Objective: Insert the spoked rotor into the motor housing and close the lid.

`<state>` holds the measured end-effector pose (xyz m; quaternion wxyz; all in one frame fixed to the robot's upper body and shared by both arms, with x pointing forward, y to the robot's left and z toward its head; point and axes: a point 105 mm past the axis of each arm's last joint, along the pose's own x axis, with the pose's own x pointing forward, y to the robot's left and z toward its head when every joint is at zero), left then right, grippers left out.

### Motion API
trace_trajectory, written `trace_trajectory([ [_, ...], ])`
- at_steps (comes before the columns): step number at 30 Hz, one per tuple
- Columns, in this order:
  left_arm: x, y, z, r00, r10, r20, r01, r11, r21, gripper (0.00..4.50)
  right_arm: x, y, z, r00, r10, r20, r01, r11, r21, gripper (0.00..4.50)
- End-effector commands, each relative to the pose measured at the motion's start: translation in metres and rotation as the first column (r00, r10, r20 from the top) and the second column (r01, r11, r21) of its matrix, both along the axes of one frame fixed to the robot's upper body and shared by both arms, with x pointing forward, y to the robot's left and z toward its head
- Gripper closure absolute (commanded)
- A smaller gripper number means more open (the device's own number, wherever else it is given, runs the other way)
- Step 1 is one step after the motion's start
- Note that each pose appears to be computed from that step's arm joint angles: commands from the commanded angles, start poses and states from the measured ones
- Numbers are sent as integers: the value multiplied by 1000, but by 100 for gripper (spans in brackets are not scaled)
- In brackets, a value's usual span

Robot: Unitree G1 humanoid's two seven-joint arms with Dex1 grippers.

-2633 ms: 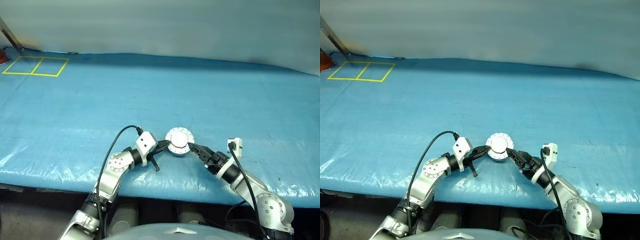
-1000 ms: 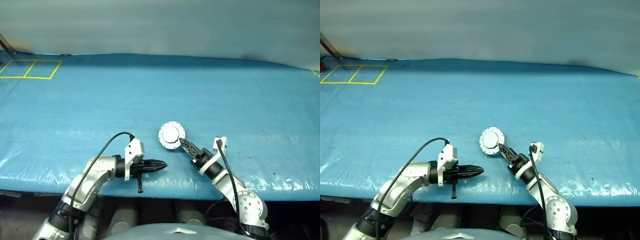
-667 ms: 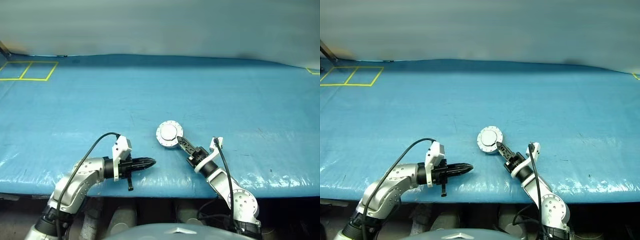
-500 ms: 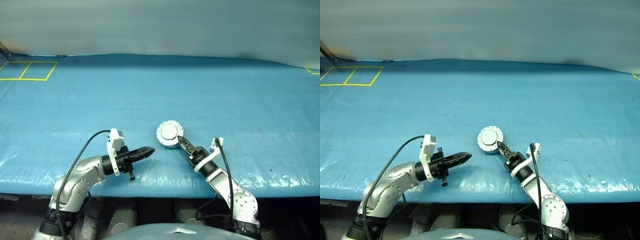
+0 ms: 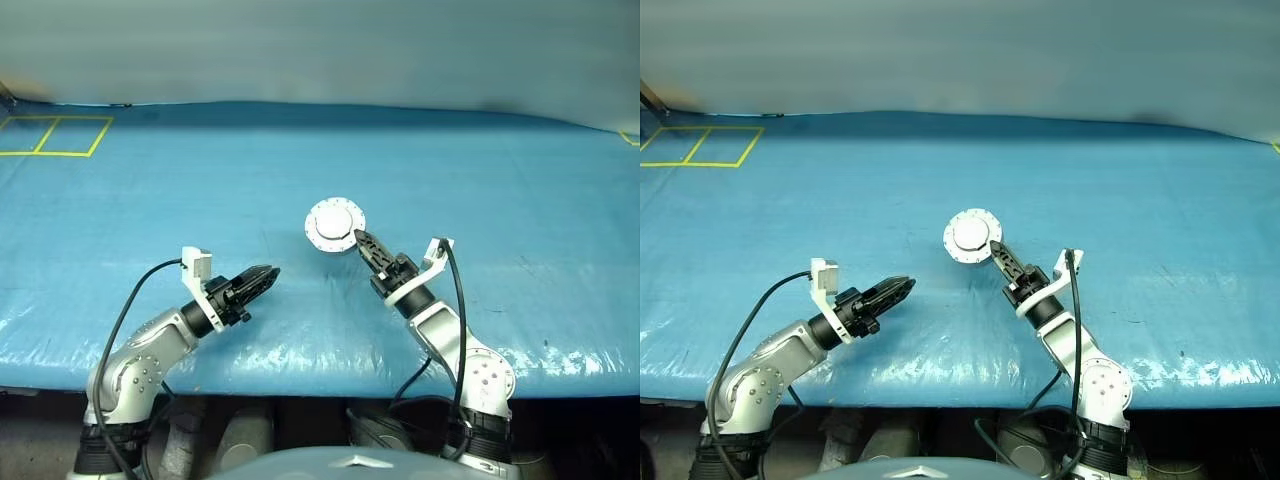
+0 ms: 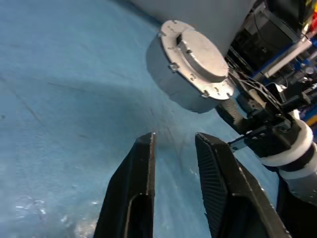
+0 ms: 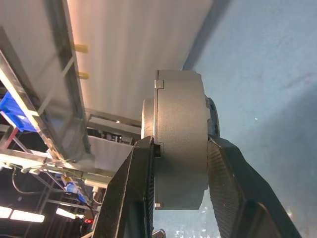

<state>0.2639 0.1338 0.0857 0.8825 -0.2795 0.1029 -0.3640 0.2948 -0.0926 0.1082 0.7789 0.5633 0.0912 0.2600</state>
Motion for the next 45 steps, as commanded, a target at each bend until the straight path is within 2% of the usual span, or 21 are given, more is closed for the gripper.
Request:
trace_trajectory([
  [1,-4,8,20,998,30,63,-24,995,-97,161,0,10,26,996,29,79,-36,995,89,335],
  [5,-8,6,14,999,33,15,-30,988,-154,24,-3,21,33,992,82,92,-92,990,110,335],
  [6,-10,3,15,999,29,16,-26,983,-180,4,-3,24,33,992,97,85,-106,989,107,335],
  [8,-12,-1,16,1000,27,12,-23,977,-210,4,-5,30,35,988,132,81,-140,985,100,335],
  [12,-19,-18,12,999,-47,20,50,980,-190,4,-11,37,48,971,200,133,-212,974,83,335],
  [17,-23,-36,28,991,-97,93,116,967,-228,4,-19,39,55,957,241,160,-251,967,49,335],
  [23,-25,-40,41,992,-61,115,95,942,-323,4,-21,37,54,958,247,143,-255,966,35,335],
  [30,-8,-32,33,999,40,14,-29,894,-446,4,-21,33,54,960,246,132,-247,969,-8,335],
  [36,-4,-33,20,999,28,-33,-40,897,-441,4,-19,32,59,958,246,150,-244,969,-27,335],
  [45,0,-49,26,999,-30,19,35,883,-468,4,-30,44,59,928,329,173,-327,944,-39,335],
])
